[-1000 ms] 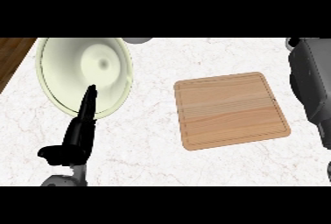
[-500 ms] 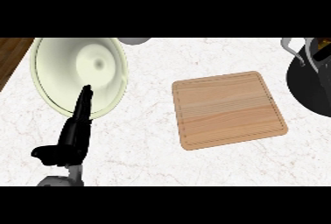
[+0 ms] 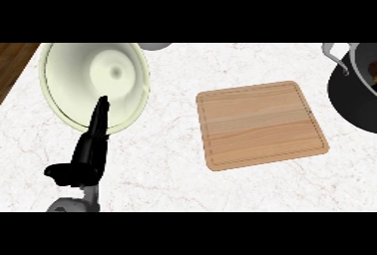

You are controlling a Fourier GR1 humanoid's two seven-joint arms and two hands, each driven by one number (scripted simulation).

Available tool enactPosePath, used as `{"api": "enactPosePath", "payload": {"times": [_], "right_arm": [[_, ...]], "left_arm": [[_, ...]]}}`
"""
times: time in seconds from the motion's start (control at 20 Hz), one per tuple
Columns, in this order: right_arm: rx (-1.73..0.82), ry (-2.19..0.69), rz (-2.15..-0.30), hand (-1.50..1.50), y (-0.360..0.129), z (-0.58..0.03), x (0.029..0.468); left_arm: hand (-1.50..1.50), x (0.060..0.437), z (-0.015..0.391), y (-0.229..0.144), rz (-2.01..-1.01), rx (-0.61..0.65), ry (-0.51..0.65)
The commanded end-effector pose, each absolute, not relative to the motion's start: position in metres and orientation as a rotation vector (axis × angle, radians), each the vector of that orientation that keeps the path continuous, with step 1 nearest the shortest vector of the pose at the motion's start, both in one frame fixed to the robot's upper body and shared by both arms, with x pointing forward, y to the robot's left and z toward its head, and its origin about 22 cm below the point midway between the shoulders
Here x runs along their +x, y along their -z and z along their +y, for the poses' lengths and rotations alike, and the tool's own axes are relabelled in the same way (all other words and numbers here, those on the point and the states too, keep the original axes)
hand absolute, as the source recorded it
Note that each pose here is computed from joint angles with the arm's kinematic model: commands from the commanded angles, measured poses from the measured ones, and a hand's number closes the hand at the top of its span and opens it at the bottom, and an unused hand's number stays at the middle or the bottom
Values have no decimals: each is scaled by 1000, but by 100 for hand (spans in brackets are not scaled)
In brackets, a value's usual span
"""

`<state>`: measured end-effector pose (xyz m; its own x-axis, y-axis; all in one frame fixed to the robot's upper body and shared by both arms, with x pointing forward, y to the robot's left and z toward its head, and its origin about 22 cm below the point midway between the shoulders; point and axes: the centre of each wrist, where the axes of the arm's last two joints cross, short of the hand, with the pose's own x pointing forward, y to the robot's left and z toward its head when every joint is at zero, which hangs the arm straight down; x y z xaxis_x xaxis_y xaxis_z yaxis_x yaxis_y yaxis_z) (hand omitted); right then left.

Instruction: Pick the sweet potato from the cutting board and place it in the pot

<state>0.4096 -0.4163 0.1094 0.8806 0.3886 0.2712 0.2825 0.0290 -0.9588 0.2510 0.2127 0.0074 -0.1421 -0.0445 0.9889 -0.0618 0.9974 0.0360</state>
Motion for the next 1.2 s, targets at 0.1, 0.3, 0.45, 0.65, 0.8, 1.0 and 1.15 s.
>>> {"api": "enactPosePath", "payload": {"times": [0.1,0.3,0.45,0.65,0.8,1.0,1.15], "right_arm": [[-1430,45,-345,-150,-74,-445,380],[-1330,2,-512,-150,-62,-440,377],[-1377,133,-695,-150,-63,-436,379],[-1453,394,-972,-150,-91,-437,388],[-1423,553,-1063,-150,-87,-437,384],[-1388,706,-1139,-150,-91,-469,362],[-1396,736,-1161,-150,-78,-489,338]], "left_arm": [[0,244,220,-12,-1713,51,-9],[0,247,226,-9,-1718,65,-29],[0,249,223,-9,-1717,76,-3],[0,245,219,-5,-1703,83,-27],[0,241,227,-6,-1704,79,-20],[0,241,218,-1,-1703,106,-18],[0,246,229,0,-1703,102,-30]]}}
